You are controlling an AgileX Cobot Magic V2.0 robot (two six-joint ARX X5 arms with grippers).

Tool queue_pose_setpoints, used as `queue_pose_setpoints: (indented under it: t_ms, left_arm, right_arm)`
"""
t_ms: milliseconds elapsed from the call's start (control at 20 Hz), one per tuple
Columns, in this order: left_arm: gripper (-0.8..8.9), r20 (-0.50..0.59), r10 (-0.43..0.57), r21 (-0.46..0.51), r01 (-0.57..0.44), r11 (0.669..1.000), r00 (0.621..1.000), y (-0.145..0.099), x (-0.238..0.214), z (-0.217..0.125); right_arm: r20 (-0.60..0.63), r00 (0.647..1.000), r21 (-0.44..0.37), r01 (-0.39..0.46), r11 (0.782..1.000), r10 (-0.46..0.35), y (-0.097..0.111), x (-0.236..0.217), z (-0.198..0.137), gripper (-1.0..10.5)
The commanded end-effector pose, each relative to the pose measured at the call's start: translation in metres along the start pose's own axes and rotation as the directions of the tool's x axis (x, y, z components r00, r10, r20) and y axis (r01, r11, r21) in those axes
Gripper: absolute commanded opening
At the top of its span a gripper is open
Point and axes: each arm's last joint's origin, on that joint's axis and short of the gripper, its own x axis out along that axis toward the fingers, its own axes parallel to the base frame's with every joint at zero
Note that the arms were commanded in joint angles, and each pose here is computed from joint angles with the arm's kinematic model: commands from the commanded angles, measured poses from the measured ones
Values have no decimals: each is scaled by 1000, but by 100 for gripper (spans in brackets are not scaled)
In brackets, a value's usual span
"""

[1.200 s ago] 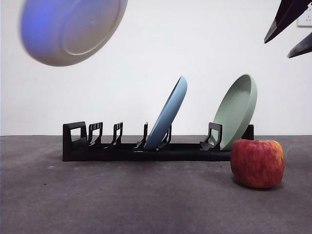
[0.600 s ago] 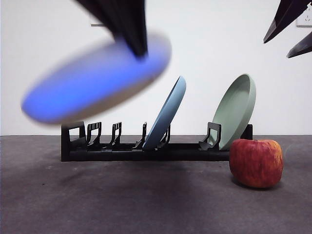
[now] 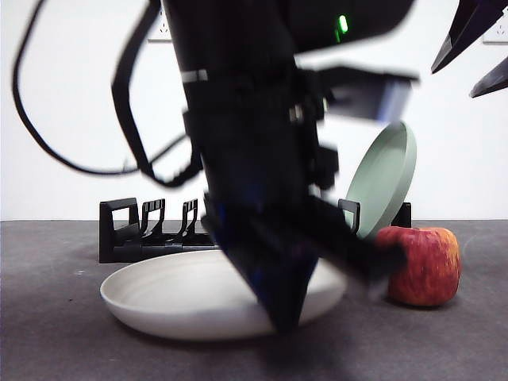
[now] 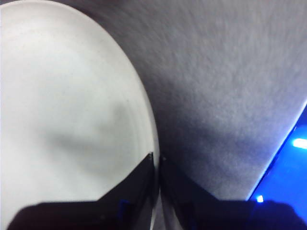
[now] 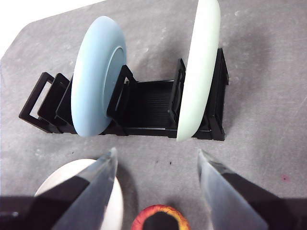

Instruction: Take the yellow plate from the plate rack,put the plate on the table,take the apple from the table,put the apple in the plate

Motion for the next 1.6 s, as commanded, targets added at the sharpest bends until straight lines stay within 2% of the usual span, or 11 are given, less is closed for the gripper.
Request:
queue_pose_setpoints:
  t_ms: [50,150,300,500,600,700,850,1050,1200,1400,1600]
  left_arm:
    - [-4,-37,-12,38,13,999,999,-3,13,-4]
    - [37,-36,-11,38,13,999,999,-3,13,-3]
    - [406,-29,32,8,-32,999,999,3,4,-3]
    - [409,82,150,-127,-139,982,985,22,-48,5]
    - [409,243,156,-210,-105,972,957,36,-91,7]
    - [409,414,174,-299,-47,953,893,53,-141,0]
    - [409,599,240,-399,24,917,764,78,-206,-26]
    - [409,669,437,-562,25,827,601,103,-269,-76]
    - [409,676,535,-640,44,767,507,116,-298,-113]
    - [409,677,597,-693,98,714,430,124,-320,-150]
    - [409,660,623,-715,96,693,420,126,-324,-165]
  right_arm:
    - [4,1000,-10,1,1000,-1,0,0,1,285]
    - [4,1000,-10,1,1000,-1,0,0,1,285]
    - [1,1000,-10,-5,1000,5,0,0,1,285]
    - [-17,1000,-80,-26,996,25,6,2,-1,297]
    - [-40,998,-132,-50,990,45,13,4,-4,485]
    - [-63,997,-182,-47,982,36,24,6,-6,610]
    - [-125,991,-289,6,957,-43,41,10,-12,617]
    - [-249,966,-337,-18,941,-71,54,33,-22,671]
    - [-327,929,-377,38,926,-171,54,61,-35,671]
    - [-449,868,-374,32,927,-210,46,93,-52,670]
    - [-549,800,-368,30,929,-243,37,119,-71,665]
